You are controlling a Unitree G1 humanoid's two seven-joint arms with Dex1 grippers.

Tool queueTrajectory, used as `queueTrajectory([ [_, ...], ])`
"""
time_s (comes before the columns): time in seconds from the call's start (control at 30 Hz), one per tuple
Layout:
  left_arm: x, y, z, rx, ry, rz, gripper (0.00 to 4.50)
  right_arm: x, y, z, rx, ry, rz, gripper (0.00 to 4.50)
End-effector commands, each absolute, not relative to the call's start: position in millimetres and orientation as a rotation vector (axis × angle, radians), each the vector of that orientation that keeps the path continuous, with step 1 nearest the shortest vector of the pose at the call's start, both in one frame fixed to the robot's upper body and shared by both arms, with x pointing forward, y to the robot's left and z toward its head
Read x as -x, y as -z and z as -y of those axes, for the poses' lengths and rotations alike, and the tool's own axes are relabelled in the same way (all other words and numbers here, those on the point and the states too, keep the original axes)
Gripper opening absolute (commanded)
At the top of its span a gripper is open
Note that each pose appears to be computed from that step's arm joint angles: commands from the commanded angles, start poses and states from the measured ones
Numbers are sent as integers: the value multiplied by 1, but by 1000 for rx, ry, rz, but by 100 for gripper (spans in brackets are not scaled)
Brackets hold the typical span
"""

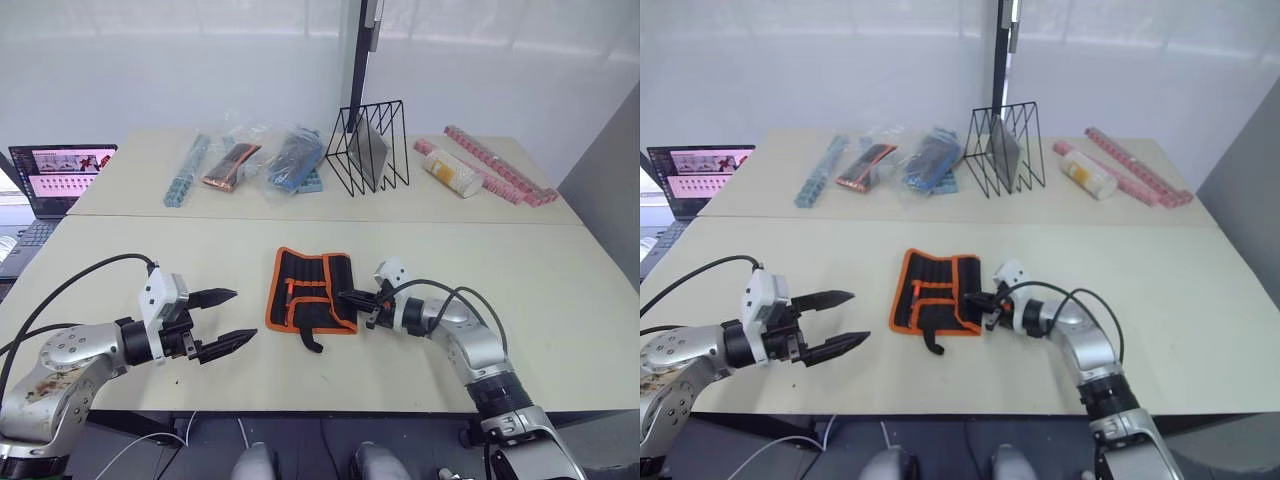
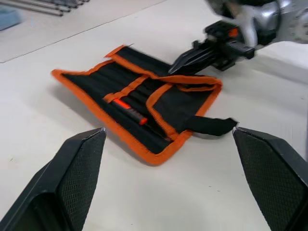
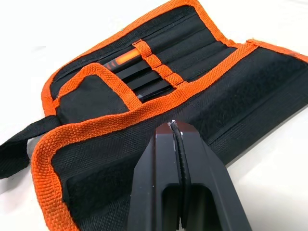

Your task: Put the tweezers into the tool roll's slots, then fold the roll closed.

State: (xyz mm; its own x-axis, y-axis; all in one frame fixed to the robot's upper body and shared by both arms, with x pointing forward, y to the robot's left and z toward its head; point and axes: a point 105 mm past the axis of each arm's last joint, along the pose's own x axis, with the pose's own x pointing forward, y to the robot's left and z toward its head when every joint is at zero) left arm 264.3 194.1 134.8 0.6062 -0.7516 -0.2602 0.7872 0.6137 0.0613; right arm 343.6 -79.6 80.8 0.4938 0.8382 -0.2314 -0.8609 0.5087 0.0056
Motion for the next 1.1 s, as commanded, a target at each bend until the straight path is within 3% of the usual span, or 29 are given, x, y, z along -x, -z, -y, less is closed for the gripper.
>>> queueTrajectory([
  [0.03,-274,-127,-188,-114,824,-269,450,-340,-55,87,168,-1002,-329,2],
  [0.3,-297,-124,-159,255,748,-360,450,-338,-58,86,216,-1022,-328,2],
  [0.47,-309,-107,-163,315,651,-448,450,-338,-64,83,217,-1029,-309,2],
  [0.7,-306,-96,-142,369,702,-519,450,-338,-68,83,212,-1025,-299,2],
  [0.8,-303,-94,-140,379,711,-546,368,-337,-68,83,212,-1023,-300,0],
  [1.1,-304,-94,-143,371,704,-545,69,-334,-68,84,204,-1015,-297,0],
])
